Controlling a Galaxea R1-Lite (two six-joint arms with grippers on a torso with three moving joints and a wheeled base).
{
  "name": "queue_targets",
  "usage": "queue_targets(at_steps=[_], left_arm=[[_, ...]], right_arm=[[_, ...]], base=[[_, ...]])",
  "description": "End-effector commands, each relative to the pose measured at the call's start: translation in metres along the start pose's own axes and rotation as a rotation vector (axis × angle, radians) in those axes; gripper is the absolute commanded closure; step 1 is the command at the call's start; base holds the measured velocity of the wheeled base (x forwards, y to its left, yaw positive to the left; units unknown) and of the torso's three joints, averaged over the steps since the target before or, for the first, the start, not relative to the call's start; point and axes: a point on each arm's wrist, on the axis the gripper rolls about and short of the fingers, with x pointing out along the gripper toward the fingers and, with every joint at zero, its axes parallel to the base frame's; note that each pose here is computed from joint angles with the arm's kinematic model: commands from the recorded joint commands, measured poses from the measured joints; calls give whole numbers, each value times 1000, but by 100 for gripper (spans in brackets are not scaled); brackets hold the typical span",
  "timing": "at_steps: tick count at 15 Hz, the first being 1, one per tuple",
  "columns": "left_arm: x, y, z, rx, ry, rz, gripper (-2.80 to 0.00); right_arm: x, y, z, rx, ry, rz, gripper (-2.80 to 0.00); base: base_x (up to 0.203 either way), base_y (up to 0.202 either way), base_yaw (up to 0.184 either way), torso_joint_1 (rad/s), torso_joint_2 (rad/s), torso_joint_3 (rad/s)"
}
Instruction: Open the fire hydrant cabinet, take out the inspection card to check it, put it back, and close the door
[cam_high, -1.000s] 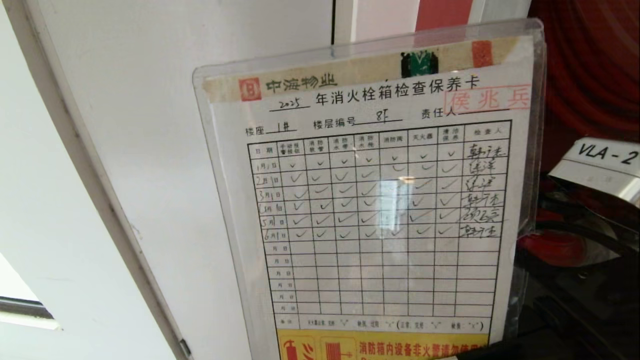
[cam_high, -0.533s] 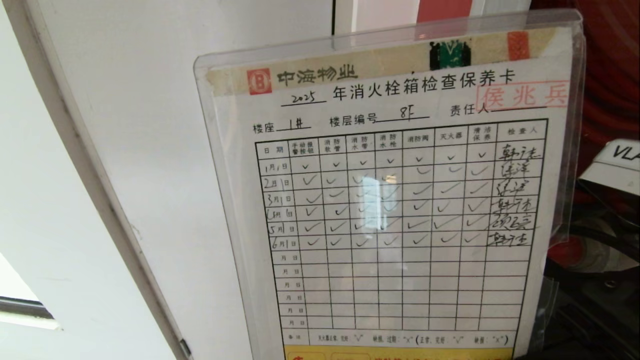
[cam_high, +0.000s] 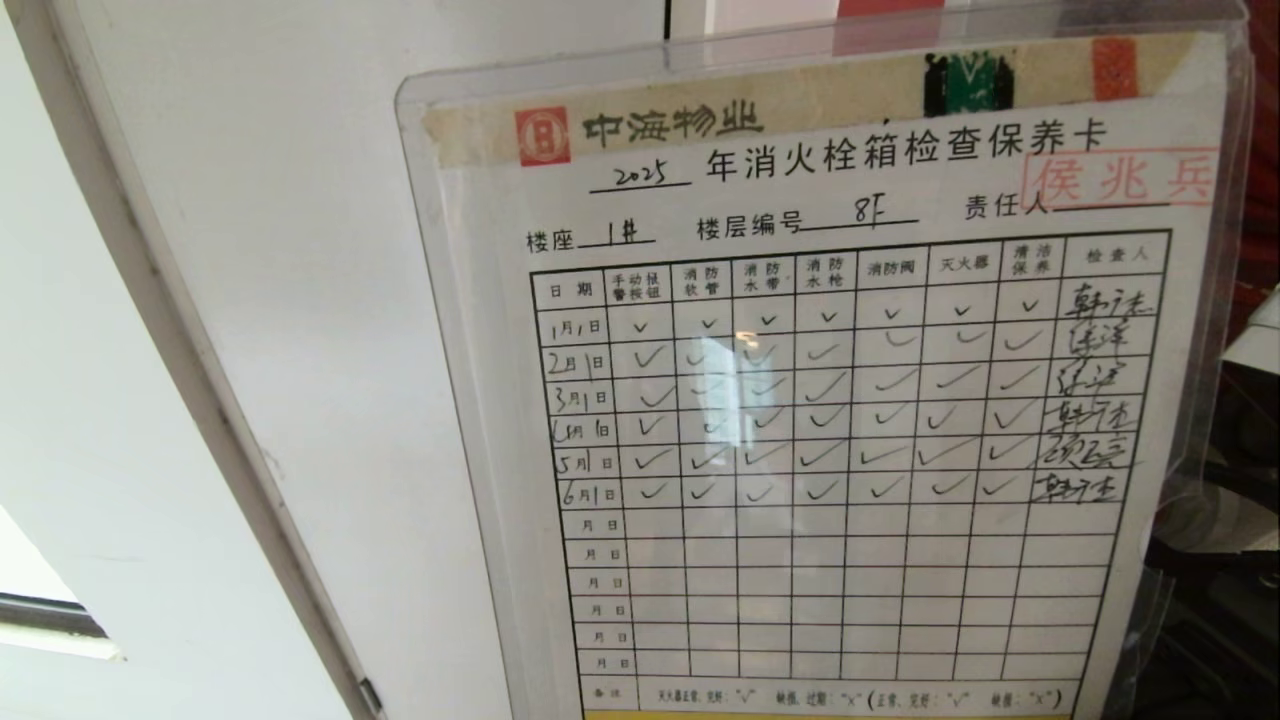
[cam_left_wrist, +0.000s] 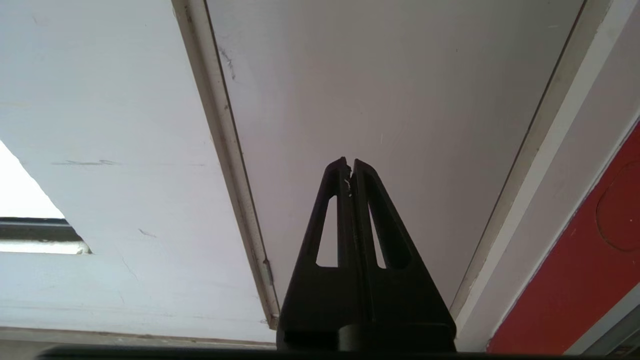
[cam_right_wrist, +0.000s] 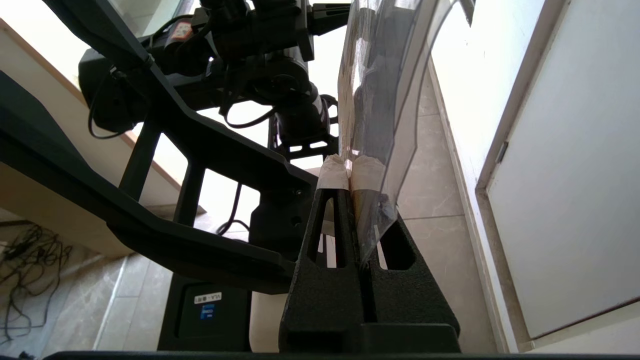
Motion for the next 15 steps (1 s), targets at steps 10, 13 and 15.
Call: queue_targets(at_steps=[10, 13, 15], left_arm=[[0, 0, -2, 0, 5, -1, 0], [0, 0, -2, 0, 5, -1, 0], [0, 0, -2, 0, 5, 0, 0]], right_arm=[[28, -17, 14, 8, 24, 60, 0], [38, -22, 17, 10, 35, 73, 0], [42, -25, 15, 20, 46, 69, 0]], base=[[0, 0, 0, 0, 0, 0], [0, 0, 0, 0, 0, 0], [0, 0, 0, 0, 0, 0]])
